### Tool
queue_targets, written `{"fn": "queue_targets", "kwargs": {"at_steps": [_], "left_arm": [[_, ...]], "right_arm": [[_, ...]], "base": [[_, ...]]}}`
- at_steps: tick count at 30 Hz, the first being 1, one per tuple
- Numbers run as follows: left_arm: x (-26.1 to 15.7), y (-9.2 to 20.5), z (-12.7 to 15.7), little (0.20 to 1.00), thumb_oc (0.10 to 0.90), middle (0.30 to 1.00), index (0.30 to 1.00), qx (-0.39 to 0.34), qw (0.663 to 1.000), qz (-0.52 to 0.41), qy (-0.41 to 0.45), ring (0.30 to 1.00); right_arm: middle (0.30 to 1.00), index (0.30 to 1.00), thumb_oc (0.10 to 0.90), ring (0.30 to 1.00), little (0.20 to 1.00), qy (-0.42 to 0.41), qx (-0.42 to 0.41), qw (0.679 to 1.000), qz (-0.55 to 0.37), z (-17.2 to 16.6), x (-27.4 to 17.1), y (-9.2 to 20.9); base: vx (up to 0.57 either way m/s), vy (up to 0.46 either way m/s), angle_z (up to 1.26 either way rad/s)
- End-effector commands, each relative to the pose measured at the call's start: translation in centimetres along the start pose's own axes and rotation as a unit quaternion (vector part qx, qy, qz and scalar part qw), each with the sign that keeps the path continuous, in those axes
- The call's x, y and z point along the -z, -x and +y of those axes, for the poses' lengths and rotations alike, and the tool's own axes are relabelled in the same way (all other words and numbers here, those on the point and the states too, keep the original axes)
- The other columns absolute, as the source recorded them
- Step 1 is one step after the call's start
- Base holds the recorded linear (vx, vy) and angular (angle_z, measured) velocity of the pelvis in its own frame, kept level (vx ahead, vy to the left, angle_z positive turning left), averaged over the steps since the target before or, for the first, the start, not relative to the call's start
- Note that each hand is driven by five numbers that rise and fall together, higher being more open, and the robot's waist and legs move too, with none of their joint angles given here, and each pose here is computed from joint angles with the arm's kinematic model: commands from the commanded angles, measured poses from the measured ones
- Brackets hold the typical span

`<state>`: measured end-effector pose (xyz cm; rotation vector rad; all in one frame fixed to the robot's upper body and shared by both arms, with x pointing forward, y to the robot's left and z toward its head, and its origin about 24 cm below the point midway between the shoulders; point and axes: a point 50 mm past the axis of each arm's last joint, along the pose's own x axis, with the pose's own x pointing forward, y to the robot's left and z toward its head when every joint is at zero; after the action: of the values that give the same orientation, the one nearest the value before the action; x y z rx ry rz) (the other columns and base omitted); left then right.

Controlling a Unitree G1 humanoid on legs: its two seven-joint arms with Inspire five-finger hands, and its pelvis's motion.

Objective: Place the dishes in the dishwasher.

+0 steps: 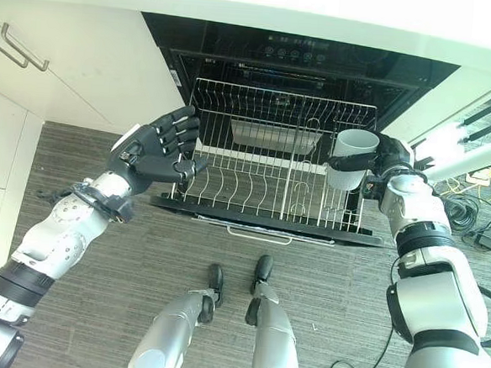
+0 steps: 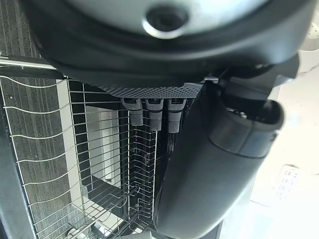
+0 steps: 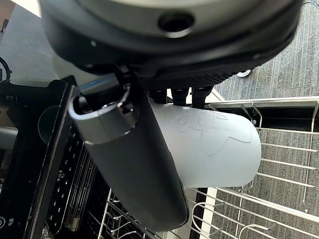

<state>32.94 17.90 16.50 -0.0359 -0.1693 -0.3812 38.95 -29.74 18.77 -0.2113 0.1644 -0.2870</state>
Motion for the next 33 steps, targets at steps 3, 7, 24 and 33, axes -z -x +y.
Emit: {"fn": "queue_targets", "kwargs": {"at_steps": [3, 7, 24, 33], "left_arm": [[-4.9, 0.5, -2.0, 0.9, 0.8, 0.9, 0.9, 0.052, 0.99, -0.132, -0.005, 0.9], [-4.8, 0.8, -1.8, 0.9, 0.8, 0.9, 0.9, 0.045, 0.99, -0.132, -0.006, 0.9], [-3.9, 1.8, -1.6, 0.9, 0.8, 0.9, 0.9, 0.036, 0.991, -0.128, -0.006, 0.9], [-4.2, 1.4, -1.6, 0.9, 0.8, 0.9, 0.9, 0.036, 0.991, -0.13, -0.009, 0.9]], "right_arm": [[0.9, 0.9, 0.8, 0.9, 0.9, 0.05, 0.04, 0.983, -0.171, -2.1, -9.5, 1.8], [0.9, 0.9, 0.8, 0.9, 0.9, 0.074, 0.041, 0.975, -0.204, -2.0, -10.6, 2.5], [0.9, 0.9, 0.8, 0.9, 0.9, 0.104, 0.029, 0.962, -0.252, -1.2, -11.4, 4.3], [0.9, 0.9, 0.8, 0.9, 0.9, 0.186, 0.073, 0.958, -0.207, -2.2, -9.6, 3.3]], "base": [[0.0, 0.0, 0.0], [0.0, 0.0, 0.0], [0.0, -0.001, 0.0], [0.0, -0.001, 0.0]]}}
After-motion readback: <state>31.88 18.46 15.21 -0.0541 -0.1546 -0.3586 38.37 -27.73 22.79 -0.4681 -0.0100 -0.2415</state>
